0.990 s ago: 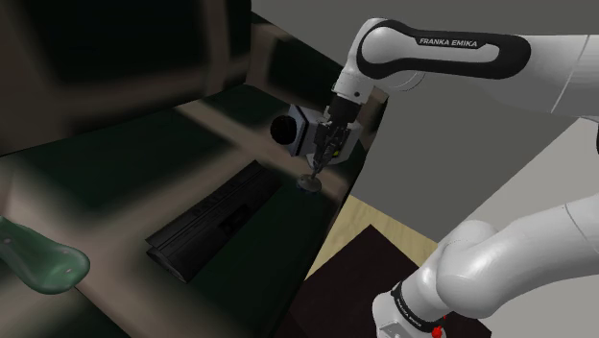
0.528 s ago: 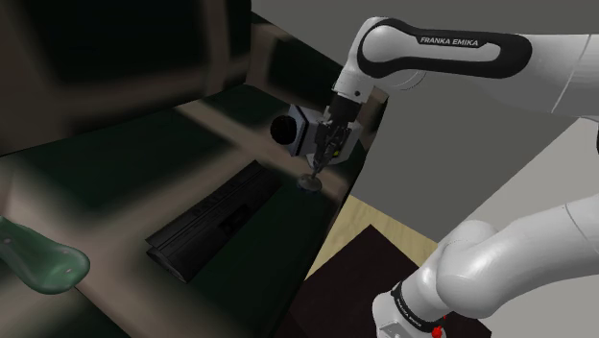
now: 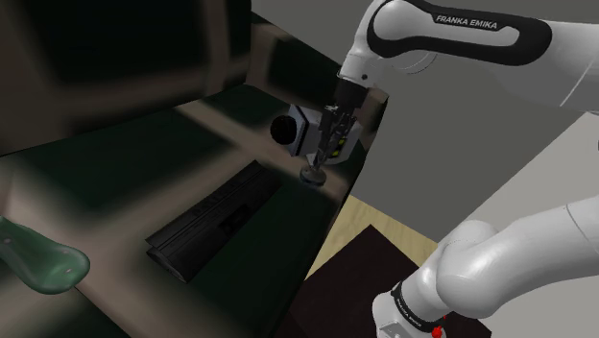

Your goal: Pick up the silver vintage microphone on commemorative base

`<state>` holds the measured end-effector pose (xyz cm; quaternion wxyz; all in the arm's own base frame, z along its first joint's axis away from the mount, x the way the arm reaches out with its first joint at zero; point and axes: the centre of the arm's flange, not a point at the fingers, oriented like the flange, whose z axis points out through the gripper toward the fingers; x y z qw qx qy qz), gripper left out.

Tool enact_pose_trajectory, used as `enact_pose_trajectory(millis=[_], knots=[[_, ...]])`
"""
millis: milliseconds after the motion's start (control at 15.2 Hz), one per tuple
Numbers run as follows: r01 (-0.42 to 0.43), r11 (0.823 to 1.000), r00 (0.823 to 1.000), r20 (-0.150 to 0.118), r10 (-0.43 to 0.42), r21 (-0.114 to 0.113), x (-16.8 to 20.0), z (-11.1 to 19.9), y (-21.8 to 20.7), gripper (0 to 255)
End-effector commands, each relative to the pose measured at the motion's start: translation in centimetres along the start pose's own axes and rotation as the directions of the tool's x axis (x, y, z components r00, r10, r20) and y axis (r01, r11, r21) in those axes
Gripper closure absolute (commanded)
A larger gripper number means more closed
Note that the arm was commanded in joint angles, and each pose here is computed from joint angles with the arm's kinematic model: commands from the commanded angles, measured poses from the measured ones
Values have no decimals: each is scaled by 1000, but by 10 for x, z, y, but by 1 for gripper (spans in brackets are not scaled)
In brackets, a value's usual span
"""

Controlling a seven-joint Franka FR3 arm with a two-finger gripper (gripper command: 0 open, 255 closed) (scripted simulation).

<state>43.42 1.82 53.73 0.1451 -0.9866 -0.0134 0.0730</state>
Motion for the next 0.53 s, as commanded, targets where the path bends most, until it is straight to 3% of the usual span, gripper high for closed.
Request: enact_pose_trajectory(millis=[0,462], knots=[[0,1000,1000,0,0,0,-1,-10,-2,255],[0,1000,1000,0,0,0,-5,-36,-10,255]])
